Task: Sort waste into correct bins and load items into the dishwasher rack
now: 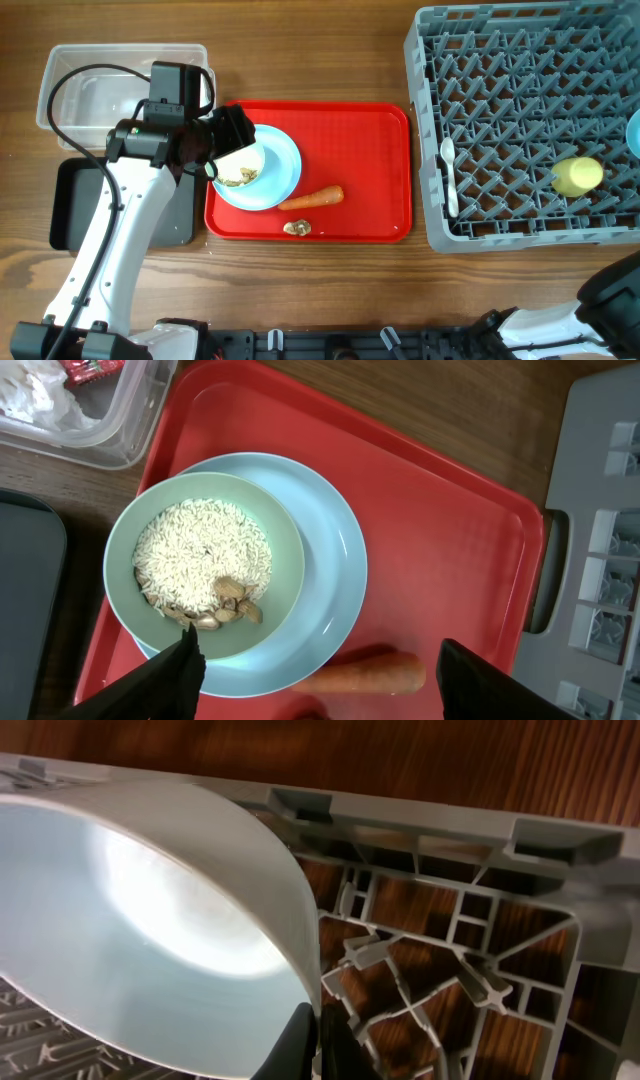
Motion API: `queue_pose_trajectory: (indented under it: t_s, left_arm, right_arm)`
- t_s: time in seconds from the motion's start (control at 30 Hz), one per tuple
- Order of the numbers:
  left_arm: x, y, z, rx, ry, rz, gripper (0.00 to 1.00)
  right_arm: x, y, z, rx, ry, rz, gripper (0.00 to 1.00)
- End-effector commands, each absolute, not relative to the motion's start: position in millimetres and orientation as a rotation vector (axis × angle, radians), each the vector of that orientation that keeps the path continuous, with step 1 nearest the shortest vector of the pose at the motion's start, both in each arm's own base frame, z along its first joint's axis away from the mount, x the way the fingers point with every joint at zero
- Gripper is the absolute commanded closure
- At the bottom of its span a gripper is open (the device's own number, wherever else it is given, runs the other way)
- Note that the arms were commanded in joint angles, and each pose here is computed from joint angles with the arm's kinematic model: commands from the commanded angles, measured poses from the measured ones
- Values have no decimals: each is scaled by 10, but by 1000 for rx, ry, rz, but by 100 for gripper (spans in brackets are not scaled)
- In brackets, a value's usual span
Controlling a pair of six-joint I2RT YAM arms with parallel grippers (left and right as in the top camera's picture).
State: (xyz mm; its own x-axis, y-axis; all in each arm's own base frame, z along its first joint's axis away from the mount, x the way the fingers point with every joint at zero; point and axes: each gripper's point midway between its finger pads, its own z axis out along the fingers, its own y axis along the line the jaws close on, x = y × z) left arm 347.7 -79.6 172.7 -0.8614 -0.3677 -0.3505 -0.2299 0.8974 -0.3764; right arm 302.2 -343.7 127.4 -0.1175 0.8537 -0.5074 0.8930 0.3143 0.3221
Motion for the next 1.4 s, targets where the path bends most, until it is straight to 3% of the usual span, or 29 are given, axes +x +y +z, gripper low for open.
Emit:
queue_pose_trajectory:
  t_s: [0.0,0.13,0.43,0.67,1.37]
  left_arm:
    - [3512,-783,1738,-422,2636,-434,24]
    - [3512,-783,1738,-422,2636,-434,24]
    - [3512,-783,1738,-422,2636,-434,23]
    - [3512,-783,1738,-422,2636,-434,23]
    - [3511,-783,1737,-422,2636,-434,23]
  right_arm:
    - [3178,-3350,1599,1358,1985,-115,96]
    - [3234,-3304,1911,1277,1950,-239,96]
    - [3122,-3238,2322,1253,1849,-870,96]
    - [3354,-3050,2644,1067,1789,-1214,96]
    - [3911,-2703,1522,814,2145,-1257,96]
